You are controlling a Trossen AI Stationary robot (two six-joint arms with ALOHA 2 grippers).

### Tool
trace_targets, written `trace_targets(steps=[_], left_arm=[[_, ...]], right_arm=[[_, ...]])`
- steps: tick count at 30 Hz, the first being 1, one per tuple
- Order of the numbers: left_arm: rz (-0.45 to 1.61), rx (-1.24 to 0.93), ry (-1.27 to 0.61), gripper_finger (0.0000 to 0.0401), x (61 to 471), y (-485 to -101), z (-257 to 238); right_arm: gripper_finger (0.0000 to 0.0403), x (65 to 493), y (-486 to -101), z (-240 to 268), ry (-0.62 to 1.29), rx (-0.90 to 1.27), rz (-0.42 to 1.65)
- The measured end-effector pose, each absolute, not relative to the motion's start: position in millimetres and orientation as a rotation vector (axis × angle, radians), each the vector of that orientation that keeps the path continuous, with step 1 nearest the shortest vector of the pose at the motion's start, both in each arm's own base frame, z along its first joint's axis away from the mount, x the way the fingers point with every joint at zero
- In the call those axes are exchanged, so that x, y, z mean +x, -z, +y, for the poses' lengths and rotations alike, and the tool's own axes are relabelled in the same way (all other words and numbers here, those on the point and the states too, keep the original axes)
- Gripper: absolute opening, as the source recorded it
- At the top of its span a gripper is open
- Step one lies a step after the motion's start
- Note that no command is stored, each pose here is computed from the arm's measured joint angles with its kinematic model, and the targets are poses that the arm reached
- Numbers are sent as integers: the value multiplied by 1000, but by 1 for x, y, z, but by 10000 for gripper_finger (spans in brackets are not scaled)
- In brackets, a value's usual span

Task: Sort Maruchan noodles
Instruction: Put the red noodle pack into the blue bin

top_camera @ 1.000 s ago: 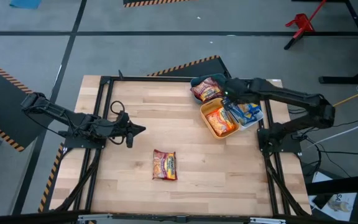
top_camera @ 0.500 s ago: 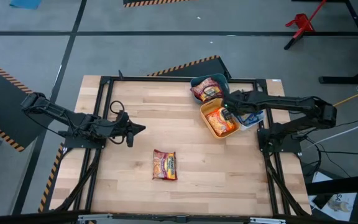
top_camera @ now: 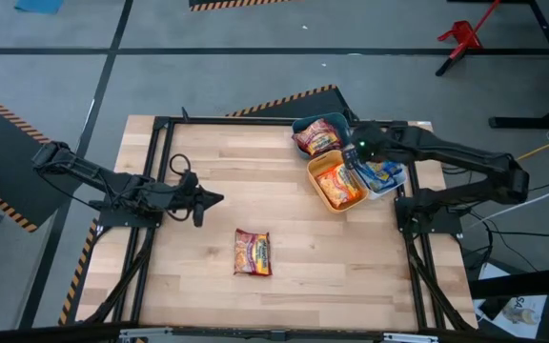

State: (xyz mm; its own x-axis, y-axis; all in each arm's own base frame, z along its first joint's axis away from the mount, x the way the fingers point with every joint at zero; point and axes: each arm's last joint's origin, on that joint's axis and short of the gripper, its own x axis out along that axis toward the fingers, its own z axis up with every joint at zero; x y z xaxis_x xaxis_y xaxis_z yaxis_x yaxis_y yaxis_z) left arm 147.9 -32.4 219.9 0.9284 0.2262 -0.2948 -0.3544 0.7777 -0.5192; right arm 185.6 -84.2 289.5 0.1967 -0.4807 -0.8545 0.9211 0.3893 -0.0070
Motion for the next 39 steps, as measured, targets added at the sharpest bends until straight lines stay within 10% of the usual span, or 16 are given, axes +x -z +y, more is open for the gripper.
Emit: trace_targets(steps=[11, 22, 39], left_arm=[[314, -702, -5, 0, 152, -230, -43], [595, -472, 101, 5, 181, -235, -60], [928, -554, 5, 102, 211, -170, -78]], right_arm=[[62, 227, -299, -33, 360, 602, 850], [70, 260, -278, 42, 195, 347, 881], [270, 323, -207, 64, 71, 224, 934]])
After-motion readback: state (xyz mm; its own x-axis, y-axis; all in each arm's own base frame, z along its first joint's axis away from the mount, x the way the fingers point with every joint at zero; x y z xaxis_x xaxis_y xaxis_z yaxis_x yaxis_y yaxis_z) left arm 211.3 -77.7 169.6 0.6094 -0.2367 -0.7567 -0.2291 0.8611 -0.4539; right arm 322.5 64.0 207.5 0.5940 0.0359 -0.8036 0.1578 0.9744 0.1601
